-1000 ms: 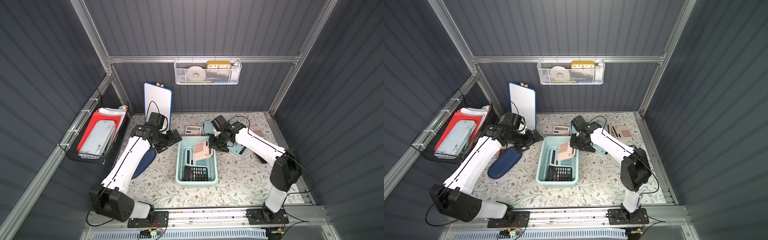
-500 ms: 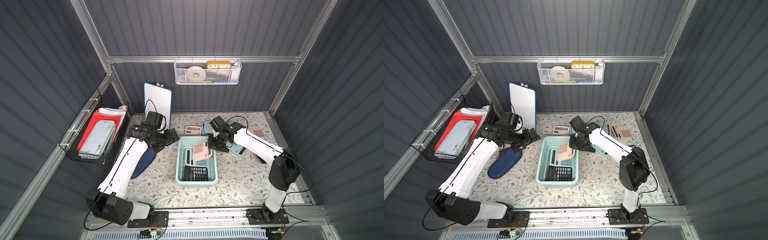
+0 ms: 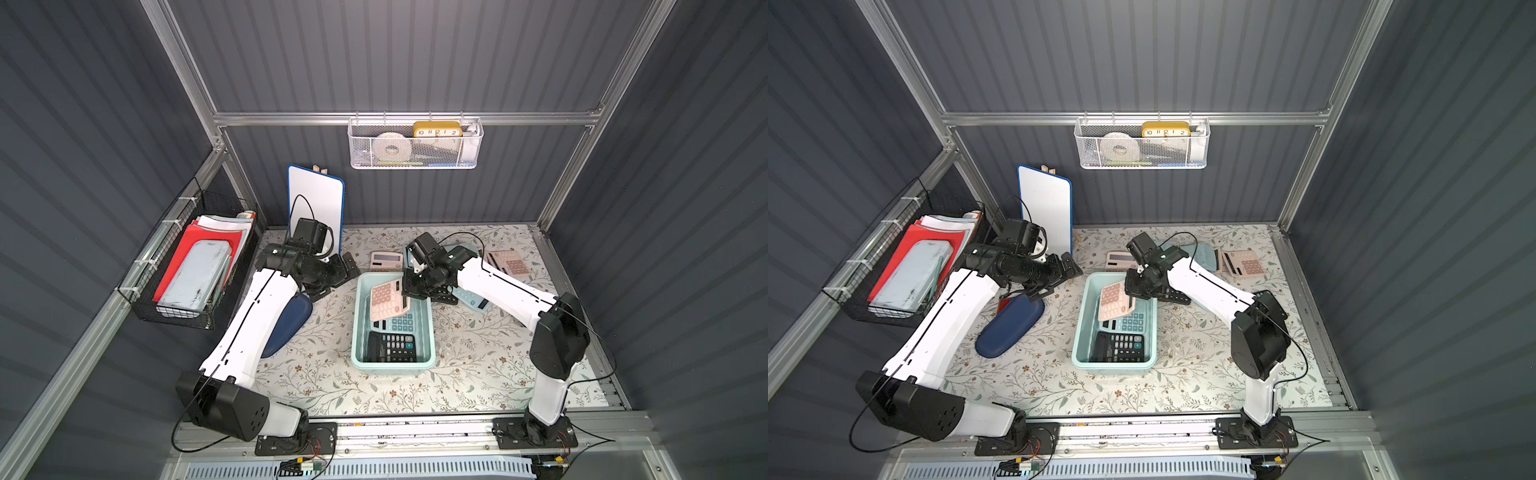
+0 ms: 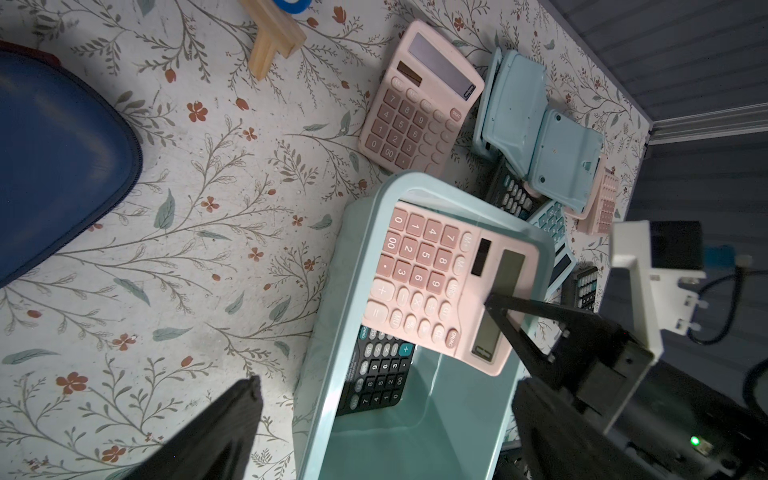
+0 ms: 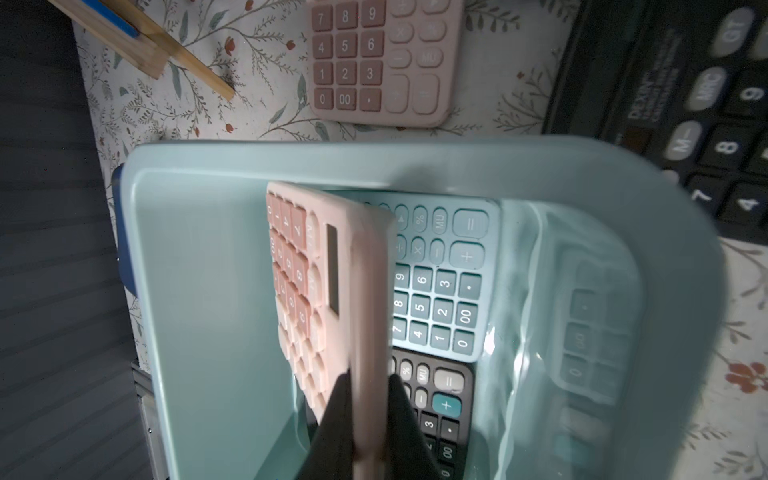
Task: Put the calculator in the storage box
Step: Place the calculator in the storage box, then pick up the calculator at the center of the board.
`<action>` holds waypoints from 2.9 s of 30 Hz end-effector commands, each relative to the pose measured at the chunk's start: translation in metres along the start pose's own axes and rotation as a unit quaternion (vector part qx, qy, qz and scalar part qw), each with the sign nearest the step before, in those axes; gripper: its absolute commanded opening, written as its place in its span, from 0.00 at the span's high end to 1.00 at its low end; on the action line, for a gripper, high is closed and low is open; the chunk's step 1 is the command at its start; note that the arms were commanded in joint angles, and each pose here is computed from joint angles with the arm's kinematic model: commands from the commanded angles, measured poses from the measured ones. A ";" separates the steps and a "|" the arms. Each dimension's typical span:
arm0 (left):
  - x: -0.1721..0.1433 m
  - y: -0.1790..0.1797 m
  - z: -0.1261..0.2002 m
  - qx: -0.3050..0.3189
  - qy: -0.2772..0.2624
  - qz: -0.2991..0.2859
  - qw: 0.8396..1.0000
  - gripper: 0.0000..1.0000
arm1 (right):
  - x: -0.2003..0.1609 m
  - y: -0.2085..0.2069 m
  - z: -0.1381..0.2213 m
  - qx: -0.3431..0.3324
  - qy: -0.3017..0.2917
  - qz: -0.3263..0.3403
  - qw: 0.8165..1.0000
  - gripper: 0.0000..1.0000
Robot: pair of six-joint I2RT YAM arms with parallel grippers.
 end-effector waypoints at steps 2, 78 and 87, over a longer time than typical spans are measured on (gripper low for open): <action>0.001 -0.003 0.003 -0.004 0.011 -0.001 1.000 0.01 | 0.003 -0.001 -0.018 -0.010 0.013 0.002 1.000 0.84; 0.049 -0.044 -0.050 -0.023 0.033 -0.021 0.999 0.01 | -0.017 -0.273 0.067 -0.071 -0.117 -0.356 0.924 0.13; 0.049 -0.045 -0.051 -0.025 0.035 -0.019 0.999 0.01 | -0.010 -0.297 0.037 -0.079 -0.106 -0.372 0.919 0.13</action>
Point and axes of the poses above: each gripper's point midway between its finger pads, its own z axis back along the fingers, its own y axis along the line the jaws close on, x = y × z, the point moved 2 cm from there along z, back along the fingers, and after that the axes turned 7 degrees about z, right-handed, at the moved point
